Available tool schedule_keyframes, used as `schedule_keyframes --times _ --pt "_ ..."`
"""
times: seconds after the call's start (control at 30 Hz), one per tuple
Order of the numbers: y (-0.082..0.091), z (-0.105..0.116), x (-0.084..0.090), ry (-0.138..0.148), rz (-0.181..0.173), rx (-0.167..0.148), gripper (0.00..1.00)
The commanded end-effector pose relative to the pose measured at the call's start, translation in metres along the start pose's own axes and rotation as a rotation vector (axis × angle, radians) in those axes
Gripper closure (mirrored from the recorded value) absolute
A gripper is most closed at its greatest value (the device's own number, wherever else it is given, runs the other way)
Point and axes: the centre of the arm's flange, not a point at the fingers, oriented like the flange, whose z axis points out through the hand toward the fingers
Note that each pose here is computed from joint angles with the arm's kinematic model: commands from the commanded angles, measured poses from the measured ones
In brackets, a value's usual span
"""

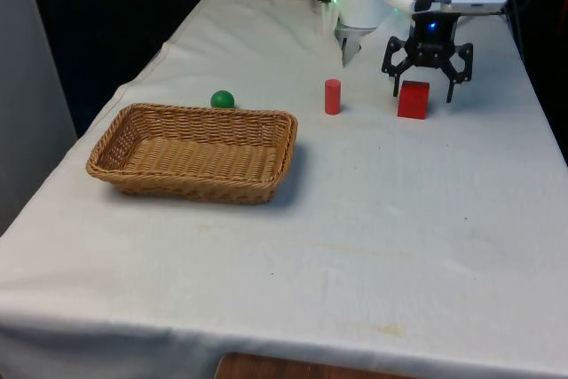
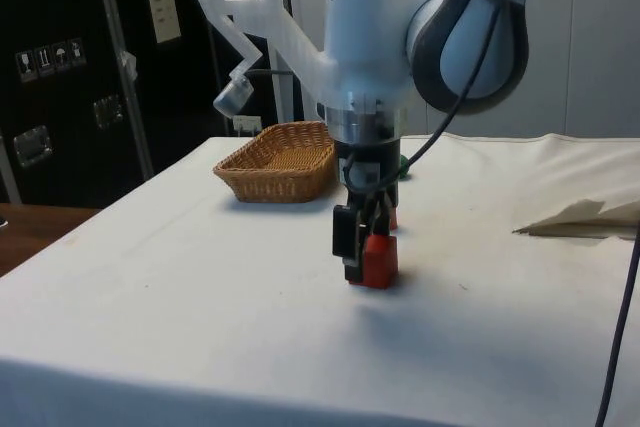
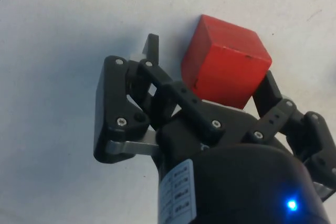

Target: Pick up the object to the left of the cylinder and place it into the basket.

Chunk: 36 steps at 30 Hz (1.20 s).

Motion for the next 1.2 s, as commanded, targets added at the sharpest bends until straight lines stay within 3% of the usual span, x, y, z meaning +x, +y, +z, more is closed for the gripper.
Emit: schedule_keyframes --times 0.0,0.07,0.17,0.2,0.23,0.27,0.3,0.77,1.03,1.07,1.1,1.17 --pt "0.000 0.001 0.000 0.002 0.001 0.001 0.03" --pt "0.000 0.000 0.000 0.002 0.001 0.001 0.20" --pt "0.000 0.000 0.000 -0.001 0.000 -0.001 0.56" --pt "0.000 0.001 0.000 0.000 0.001 0.000 0.56" --pt "0.000 0.001 0.000 0.000 0.001 0.000 0.66" --pt "0.000 0.001 0.000 0.000 0.001 0.000 0.77" --pt "0.000 0.001 0.000 0.000 0.000 0.000 1.00" --pt "-0.001 -0.005 0.006 0.012 0.002 0.006 1.00" --pt "0.001 -0.025 0.019 0.029 0.018 0.012 1.00" --pt "-0.002 -0.027 0.016 0.028 0.015 0.028 1.00" --pt "0.001 -0.027 0.020 0.029 0.019 0.013 1.00" --pt "0.001 -0.034 0.025 0.032 0.024 0.017 1.00"
